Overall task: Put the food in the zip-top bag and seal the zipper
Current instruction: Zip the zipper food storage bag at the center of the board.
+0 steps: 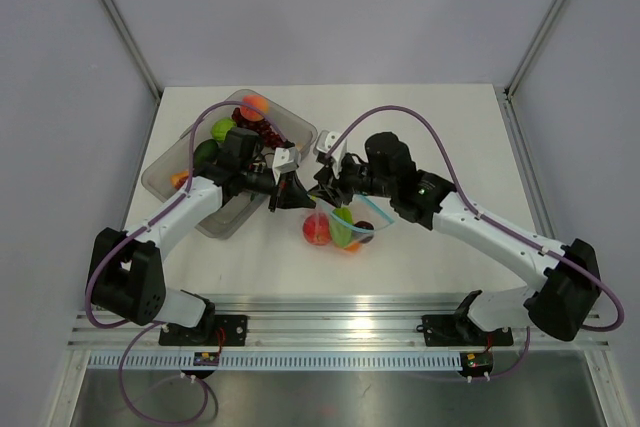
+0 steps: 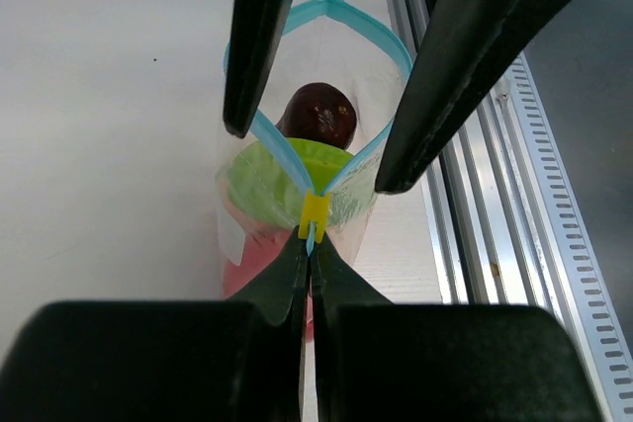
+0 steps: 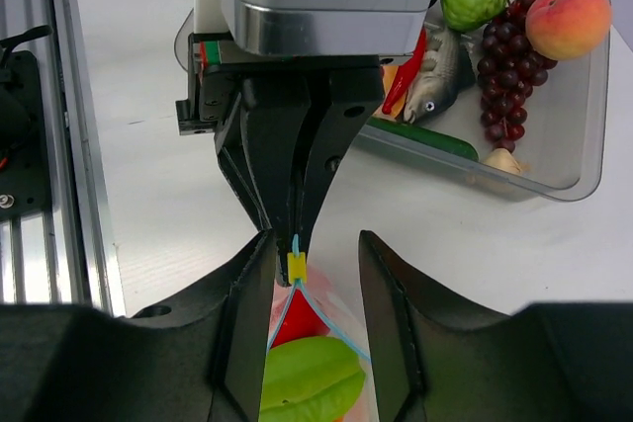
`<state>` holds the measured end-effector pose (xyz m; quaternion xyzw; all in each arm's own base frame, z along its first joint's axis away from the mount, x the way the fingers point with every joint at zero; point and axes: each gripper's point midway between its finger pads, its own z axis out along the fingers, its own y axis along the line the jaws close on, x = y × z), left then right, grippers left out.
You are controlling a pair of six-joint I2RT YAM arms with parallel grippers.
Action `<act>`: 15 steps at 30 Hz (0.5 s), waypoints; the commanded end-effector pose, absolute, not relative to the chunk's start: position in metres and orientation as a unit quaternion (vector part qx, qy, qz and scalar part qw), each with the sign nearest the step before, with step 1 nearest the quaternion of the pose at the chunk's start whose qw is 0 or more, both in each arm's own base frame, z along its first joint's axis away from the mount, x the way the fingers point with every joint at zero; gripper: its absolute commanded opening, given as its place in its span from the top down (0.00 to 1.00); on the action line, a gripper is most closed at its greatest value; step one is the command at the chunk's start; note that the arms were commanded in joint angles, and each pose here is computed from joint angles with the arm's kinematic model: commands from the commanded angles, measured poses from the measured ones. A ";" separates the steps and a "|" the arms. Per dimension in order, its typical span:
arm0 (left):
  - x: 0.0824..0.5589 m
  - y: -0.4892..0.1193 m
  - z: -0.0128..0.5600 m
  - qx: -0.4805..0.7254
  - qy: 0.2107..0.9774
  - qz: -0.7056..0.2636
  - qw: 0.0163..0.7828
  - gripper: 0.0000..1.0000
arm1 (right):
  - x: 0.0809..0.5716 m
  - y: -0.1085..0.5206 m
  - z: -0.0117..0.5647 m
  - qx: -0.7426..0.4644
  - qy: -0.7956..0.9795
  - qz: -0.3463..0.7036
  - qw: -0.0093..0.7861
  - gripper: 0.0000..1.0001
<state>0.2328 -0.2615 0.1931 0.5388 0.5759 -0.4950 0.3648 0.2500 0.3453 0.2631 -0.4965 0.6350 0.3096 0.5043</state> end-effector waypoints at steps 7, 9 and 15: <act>0.235 -0.268 0.215 0.561 0.533 -0.501 0.388 1.00 | 0.249 0.359 0.262 -0.521 0.622 0.329 0.483 0.56; 0.235 -0.268 0.215 0.561 0.533 -0.501 0.388 1.00 | 0.247 0.360 0.256 -0.524 0.627 0.331 0.472 0.57; 0.235 -0.268 0.215 0.560 0.534 -0.501 0.387 1.00 | 0.248 0.359 0.250 -0.523 0.632 0.331 0.466 0.65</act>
